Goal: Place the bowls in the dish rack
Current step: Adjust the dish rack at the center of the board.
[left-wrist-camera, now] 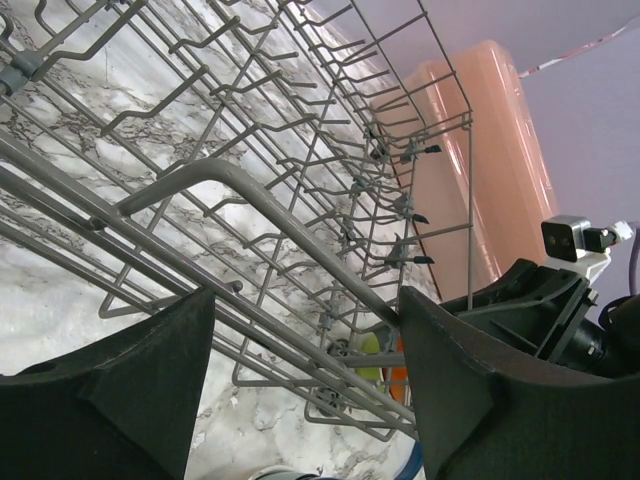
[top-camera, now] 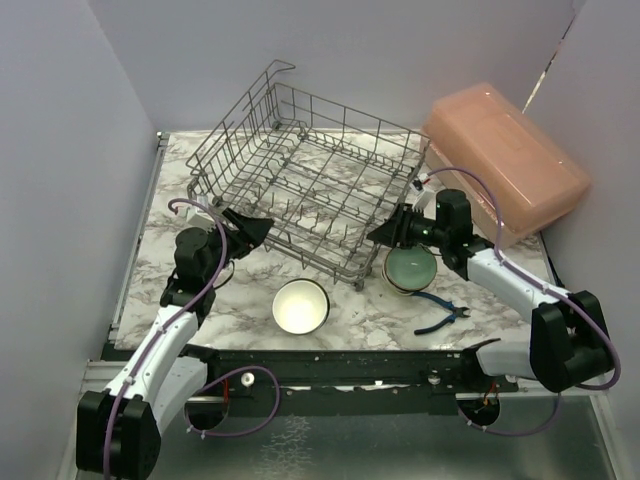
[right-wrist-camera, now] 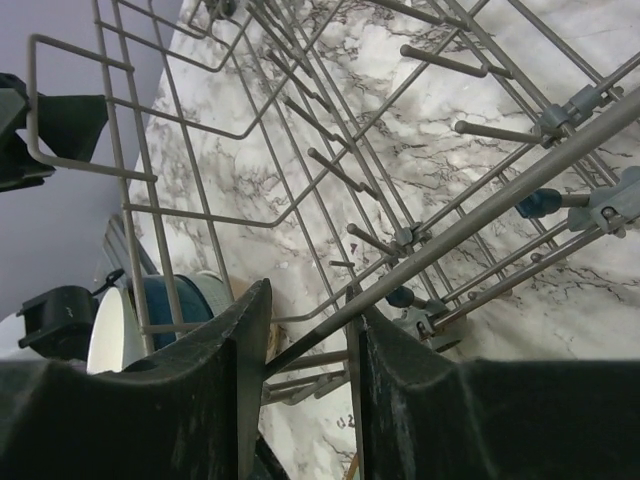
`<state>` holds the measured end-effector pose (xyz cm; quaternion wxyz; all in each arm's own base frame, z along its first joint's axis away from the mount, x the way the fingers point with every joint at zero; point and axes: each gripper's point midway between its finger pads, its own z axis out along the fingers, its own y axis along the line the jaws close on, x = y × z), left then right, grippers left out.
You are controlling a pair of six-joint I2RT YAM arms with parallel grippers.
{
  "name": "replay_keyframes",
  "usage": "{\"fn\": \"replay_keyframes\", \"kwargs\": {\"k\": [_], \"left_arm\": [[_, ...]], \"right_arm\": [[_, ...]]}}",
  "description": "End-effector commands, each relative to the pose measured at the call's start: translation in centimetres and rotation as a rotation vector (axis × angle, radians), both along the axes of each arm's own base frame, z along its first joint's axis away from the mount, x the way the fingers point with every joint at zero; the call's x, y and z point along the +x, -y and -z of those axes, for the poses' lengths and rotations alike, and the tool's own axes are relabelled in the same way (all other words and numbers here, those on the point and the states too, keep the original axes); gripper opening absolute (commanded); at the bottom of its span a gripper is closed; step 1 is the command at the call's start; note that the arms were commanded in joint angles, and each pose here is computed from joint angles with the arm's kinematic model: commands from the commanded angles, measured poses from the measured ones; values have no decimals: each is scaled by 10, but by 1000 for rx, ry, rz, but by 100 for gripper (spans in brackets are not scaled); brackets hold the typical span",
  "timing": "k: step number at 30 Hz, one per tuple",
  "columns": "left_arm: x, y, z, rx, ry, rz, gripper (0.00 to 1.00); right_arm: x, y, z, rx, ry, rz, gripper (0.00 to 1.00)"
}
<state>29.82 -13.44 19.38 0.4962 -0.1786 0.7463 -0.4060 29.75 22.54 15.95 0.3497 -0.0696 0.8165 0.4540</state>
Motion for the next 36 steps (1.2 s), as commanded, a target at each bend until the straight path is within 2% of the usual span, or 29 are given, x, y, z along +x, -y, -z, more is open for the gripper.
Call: {"fn": "replay_keyframes", "kwargs": {"k": [1,7,15,22,26,29,31,32,34,36], "left_arm": [[0,3,29,44,-101,13,69],[10,-2,32,138,-134,2,54],[22,-17,31,285,-163,-27,52],[31,-21,32,320,-176,-41,50],[32,-21,32,324,-178,-39,52],[29,-23,27,334,-169,-43,60],[27,-25,20,343,-152,-45,81],[25,-25,15,348,-140,-44,89],[22,-28,3,352,-105,-55,98],[17,-31,-8,356,-77,-63,99]], "right_arm": [[-10,-31,-32,38,80,-104,37],[-22,-44,-32,40,78,-139,27],[-29,-50,-31,35,77,-156,20],[-44,-65,-38,69,82,-230,20],[-29,-53,-30,-54,94,-152,23],[-19,-41,-26,-147,88,-90,29],[-15,-36,-30,-176,90,-63,35],[-13,-34,-32,-183,93,-47,41],[-12,-31,-36,-180,104,-22,55],[-12,-29,-43,-170,132,-9,69]]}}
